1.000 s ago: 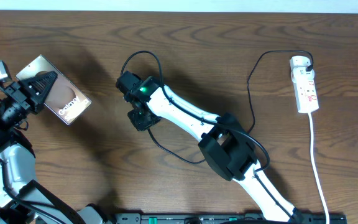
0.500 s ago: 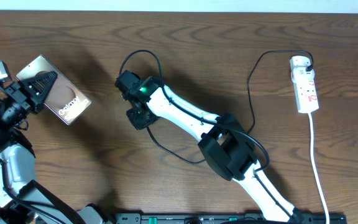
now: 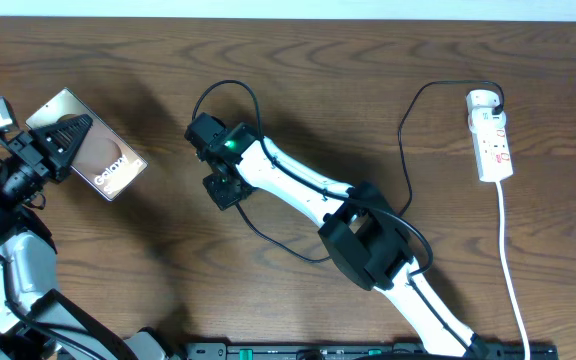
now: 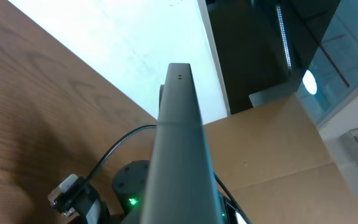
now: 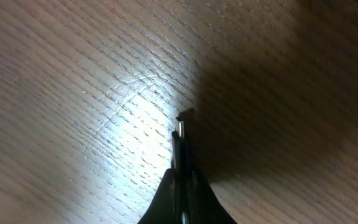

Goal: Plug charger to phone and switch on socket

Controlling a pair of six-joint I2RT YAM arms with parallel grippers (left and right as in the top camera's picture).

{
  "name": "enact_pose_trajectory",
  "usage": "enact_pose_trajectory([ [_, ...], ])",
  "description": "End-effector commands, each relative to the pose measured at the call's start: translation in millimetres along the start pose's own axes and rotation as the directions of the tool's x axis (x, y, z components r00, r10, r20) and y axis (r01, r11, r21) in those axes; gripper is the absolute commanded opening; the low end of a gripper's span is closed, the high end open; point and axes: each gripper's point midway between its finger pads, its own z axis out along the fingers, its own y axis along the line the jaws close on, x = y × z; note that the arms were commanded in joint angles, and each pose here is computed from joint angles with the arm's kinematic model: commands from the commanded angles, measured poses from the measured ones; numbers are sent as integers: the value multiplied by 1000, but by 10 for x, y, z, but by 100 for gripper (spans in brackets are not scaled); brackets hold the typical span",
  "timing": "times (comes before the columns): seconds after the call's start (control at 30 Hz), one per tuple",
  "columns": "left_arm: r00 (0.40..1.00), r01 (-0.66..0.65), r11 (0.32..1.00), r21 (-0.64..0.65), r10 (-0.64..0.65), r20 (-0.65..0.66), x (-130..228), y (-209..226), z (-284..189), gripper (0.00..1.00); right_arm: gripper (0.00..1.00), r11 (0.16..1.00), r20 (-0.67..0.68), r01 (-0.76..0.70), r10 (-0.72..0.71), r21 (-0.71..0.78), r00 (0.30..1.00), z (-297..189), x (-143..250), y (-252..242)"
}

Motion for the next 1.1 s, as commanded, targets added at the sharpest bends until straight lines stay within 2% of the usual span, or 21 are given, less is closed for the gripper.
enact_pose_trajectory([
  [0.0,999,-40,999,5,40,-10,-2,-75,-15,7,1,1000,-38,-13,13,18,999,147,79,-31],
  [0.23,999,-51,999,6,51,-11,1,-75,-15,8,1,999,-114,-52,52,7,992,24,196,-206],
  [0.33,999,-51,999,7,51,-13,4,-76,-15,7,1,995,-144,-25,10,-100,989,-92,217,-190],
  [0.43,999,-51,999,7,51,-13,4,-76,-15,7,1,960,-147,9,-52,-280,988,-272,218,-58],
  [0.57,999,-51,999,7,51,-13,4,-76,-15,8,1,810,-86,95,-177,-579,980,-611,244,185],
  [0.67,999,-51,999,7,51,-14,5,-77,-15,7,1,679,-14,153,-234,-718,972,-848,285,240],
  [0.83,999,-51,999,7,51,-14,5,-77,-15,7,1,511,113,270,-318,-816,941,-1148,451,206],
  [1.07,998,-51,999,10,51,-23,21,-81,-13,7,1,378,201,333,-347,-864,916,-1401,613,277],
])
